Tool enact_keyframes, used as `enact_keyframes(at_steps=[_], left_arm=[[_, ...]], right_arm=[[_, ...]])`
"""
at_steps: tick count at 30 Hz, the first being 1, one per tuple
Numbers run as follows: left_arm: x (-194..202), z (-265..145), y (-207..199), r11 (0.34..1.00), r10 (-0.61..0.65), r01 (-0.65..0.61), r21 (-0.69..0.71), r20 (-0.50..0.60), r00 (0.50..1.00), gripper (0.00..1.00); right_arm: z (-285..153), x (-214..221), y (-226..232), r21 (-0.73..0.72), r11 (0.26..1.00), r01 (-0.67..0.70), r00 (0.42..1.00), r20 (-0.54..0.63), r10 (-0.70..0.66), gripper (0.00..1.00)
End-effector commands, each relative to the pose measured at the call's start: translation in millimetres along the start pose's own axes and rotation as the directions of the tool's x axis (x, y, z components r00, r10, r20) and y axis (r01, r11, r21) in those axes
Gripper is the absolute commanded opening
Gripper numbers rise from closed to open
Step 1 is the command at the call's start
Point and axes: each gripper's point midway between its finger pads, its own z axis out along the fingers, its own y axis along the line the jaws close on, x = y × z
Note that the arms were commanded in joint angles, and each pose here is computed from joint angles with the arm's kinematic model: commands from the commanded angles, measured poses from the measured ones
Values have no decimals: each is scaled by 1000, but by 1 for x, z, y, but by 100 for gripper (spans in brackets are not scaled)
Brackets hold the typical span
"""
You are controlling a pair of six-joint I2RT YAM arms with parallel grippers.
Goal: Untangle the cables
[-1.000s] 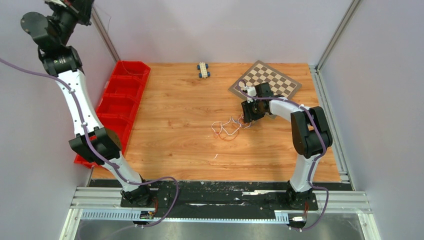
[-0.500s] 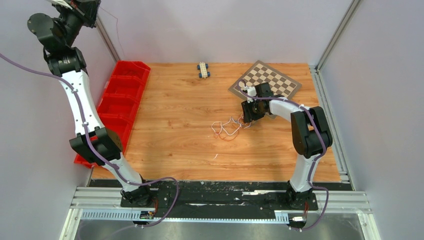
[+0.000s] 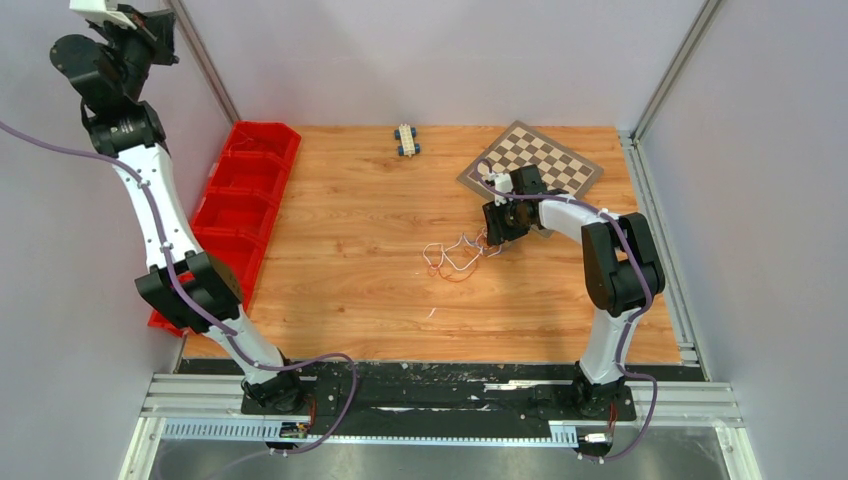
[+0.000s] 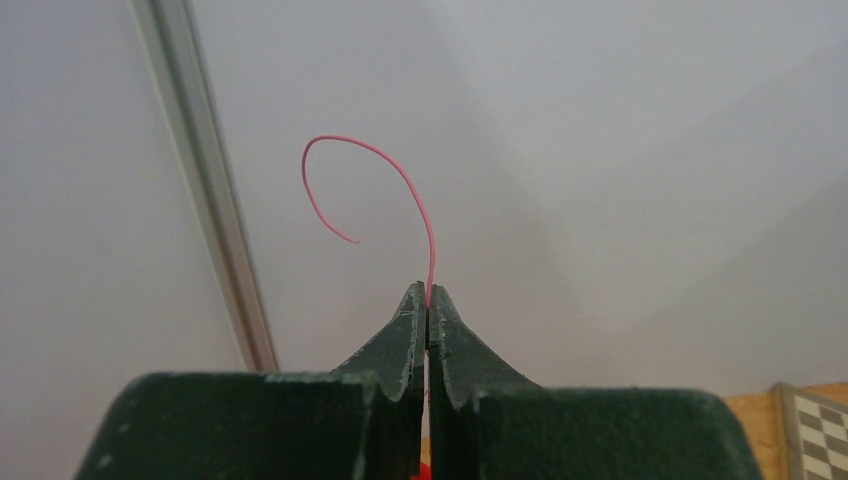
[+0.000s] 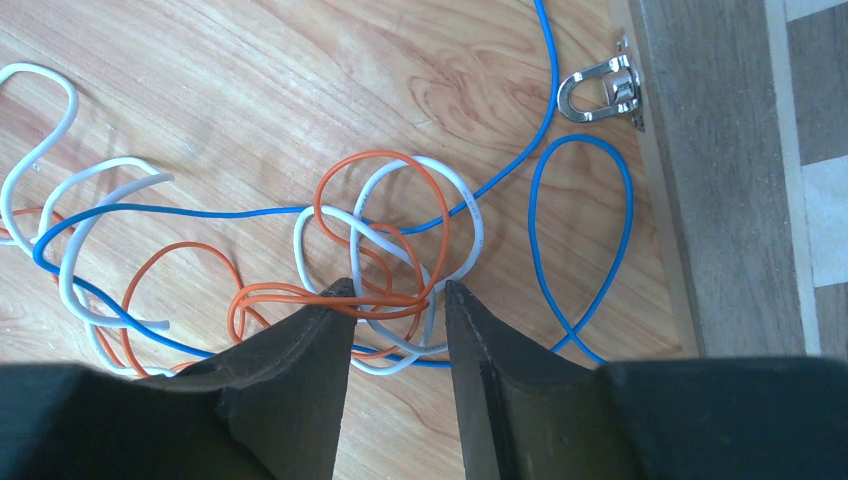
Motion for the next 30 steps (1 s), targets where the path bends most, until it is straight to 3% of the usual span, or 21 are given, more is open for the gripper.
enact_keyframes(at_steps=[1, 14, 18, 24, 30], left_arm=[[-27, -15, 20, 990, 104, -100, -98, 37, 994, 0], [4, -27, 38, 987, 88, -92, -130, -36, 996, 0], [40, -33, 46, 986, 50, -68, -151, -123, 991, 0], [125, -43, 62, 986, -38, -14, -169, -301, 953, 0], [195, -45, 75, 986, -94, 32, -165, -381, 920, 0]], right_arm=[[9, 10, -2, 4, 1000, -14, 999, -39, 14, 42], [11, 12, -2, 5, 1000, -16, 999, -46, 17, 42], [11, 13, -2, 7, 1000, -17, 999, -48, 17, 42], [12, 14, -1, -2, 1000, -21, 998, -52, 21, 43], [13, 17, -1, -4, 1000, -20, 998, -61, 20, 43]])
